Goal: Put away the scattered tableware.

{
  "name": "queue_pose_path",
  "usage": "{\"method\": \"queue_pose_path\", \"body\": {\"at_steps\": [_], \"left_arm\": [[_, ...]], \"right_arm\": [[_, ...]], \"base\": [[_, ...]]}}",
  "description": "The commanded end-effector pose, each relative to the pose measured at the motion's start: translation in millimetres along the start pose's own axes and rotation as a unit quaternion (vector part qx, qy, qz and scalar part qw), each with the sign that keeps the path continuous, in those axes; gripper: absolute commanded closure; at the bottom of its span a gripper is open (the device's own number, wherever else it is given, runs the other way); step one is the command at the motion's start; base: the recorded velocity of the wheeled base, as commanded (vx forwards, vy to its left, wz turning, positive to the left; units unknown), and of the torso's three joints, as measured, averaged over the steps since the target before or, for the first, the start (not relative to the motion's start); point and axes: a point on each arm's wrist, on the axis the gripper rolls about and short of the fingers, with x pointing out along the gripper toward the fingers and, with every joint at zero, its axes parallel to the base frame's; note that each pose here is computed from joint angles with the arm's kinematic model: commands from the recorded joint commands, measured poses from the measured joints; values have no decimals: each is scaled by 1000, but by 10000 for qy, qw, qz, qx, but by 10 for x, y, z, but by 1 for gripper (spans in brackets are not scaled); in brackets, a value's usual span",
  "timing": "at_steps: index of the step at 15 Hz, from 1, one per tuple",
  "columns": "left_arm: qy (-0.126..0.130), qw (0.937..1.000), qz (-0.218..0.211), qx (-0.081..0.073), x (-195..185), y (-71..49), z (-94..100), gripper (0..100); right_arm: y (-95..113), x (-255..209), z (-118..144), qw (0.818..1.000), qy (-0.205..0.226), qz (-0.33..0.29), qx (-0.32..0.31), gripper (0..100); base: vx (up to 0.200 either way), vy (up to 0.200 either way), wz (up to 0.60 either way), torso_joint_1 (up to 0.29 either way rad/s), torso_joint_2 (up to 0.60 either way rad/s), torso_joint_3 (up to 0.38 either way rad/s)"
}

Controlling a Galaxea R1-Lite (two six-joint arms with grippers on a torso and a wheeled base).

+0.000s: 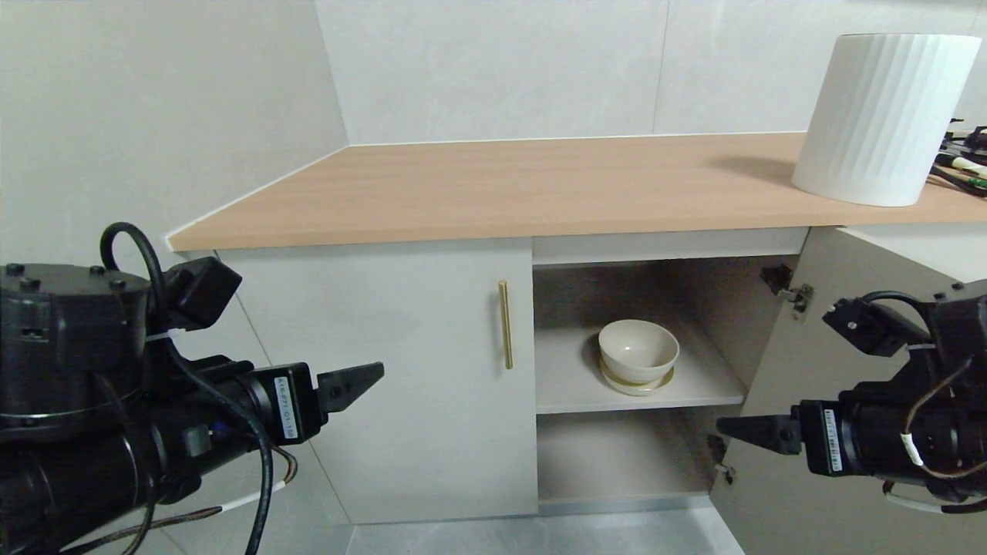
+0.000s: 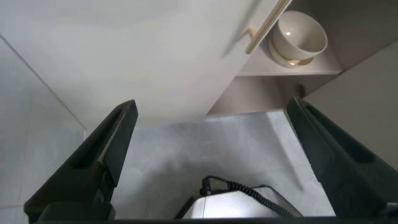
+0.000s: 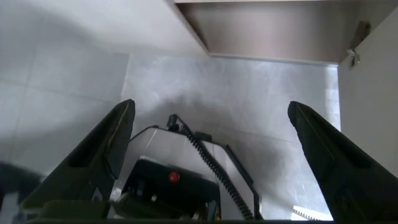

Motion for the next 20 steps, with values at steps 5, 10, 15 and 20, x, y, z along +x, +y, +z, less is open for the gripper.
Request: {"method": "queue_pose_path", "body": {"at_steps": [5, 10, 15, 20], "left_arm": [[204, 9997, 119, 39, 116, 3, -64, 0], [229, 9997, 115, 44, 116, 2, -78, 0], [259, 9996, 120, 51, 121, 7, -93, 0], [313, 9994, 128, 70, 135, 14, -117, 0]], "right_arm": [[57, -95, -52, 9998, -69, 161, -107, 0], [73, -90, -64, 9998, -70, 115, -150, 0], [73, -81, -70, 9998, -49, 105, -154, 0], [70, -72, -86, 9998, -18, 100, -158, 0]], "base": [[-80, 0, 0, 0, 1, 3], [-200, 0, 0, 4, 3, 0], [-200, 0, 0, 2, 2, 1], [-40, 0, 0, 1, 0, 1]]}}
